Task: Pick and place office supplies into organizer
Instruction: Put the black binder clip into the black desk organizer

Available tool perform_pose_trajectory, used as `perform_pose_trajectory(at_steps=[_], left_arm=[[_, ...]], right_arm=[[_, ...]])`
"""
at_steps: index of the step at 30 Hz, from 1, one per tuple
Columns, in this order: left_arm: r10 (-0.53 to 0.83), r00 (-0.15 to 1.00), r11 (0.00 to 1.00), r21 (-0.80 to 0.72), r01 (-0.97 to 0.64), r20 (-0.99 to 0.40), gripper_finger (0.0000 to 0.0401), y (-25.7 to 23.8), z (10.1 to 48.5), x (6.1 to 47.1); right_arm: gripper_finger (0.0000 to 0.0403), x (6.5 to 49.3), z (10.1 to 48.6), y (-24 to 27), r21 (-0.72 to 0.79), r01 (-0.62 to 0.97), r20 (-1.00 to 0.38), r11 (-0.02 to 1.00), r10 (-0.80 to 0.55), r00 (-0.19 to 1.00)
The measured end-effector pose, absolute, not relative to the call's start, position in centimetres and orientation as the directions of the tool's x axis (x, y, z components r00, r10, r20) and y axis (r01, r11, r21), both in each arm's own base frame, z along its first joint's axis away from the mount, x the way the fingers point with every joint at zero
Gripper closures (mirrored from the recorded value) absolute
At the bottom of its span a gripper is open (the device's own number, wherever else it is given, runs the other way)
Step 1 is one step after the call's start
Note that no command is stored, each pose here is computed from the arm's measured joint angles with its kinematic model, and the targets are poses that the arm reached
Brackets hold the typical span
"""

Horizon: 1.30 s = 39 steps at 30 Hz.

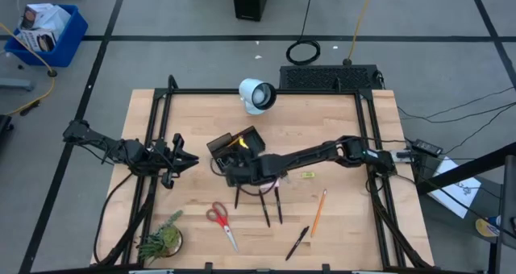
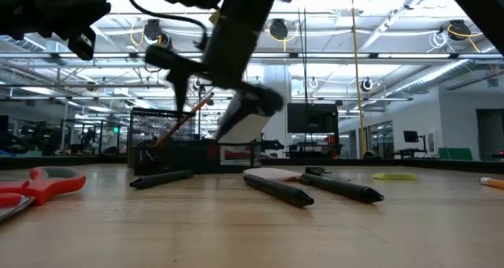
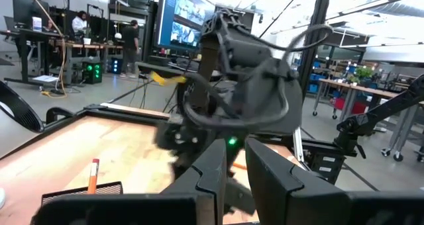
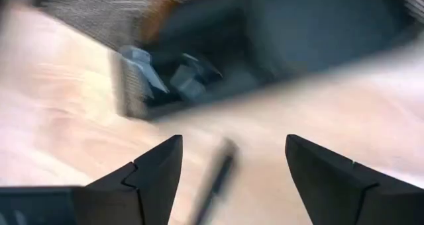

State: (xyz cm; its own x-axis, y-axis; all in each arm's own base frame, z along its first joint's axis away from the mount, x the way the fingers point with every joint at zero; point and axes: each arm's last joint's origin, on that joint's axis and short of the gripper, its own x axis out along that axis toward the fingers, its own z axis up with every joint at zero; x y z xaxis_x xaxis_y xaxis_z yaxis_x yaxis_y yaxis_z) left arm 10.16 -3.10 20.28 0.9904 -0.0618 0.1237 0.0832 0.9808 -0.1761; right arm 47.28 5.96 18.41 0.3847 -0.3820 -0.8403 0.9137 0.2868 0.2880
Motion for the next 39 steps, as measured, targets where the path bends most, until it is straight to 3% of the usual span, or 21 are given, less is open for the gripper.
perform_pose_trajectory(at_steps=[7,10,15,20,28,35,39], left_arm=[[-0.062,0.99,0.981,-0.176,0.083,0.124,0.0339,-3.1,20.3,10.2],[-0.062,0.99,0.981,-0.176,0.083,0.123,0.0339,-3.1,20.3,10.2],[-0.062,0.99,0.981,-0.175,0.083,0.123,0.0339,-3.1,20.3,10.2],[-0.062,0.99,0.981,-0.176,0.083,0.124,0.0339,-3.1,20.3,10.2],[-0.062,0.99,0.981,-0.176,0.083,0.124,0.0339,-3.1,20.3,10.2],[-0.062,0.99,0.981,-0.176,0.084,0.123,0.0339,-3.1,20.3,10.2],[-0.062,0.99,0.981,-0.176,0.084,0.123,0.0339,-3.1,20.3,10.2]], right_arm=[[0.0143,45.0,20.5,6.5,0.299,0.954,-0.867,0.022,-0.411,0.281],[0.0142,44.1,21.3,6.7,0.273,0.962,-0.887,-0.004,-0.388,0.25],[0.0144,42.8,23.0,6.8,0.153,0.97,-0.939,0.19,-0.279,0.203],[0.0136,41.4,23.1,6.9,-0.01,0.92,-0.978,0.391,-0.197,0.073],[0.0129,41.7,23.1,6.8,0.025,0.946,-0.97,0.323,-0.221,0.101],[0.0131,42.5,24.1,7.1,0.038,0.857,-0.893,0.514,-0.367,0.259],[0.0132,42.8,24.3,7.5,0.046,0.84,-0.864,0.54,-0.401,0.306]])
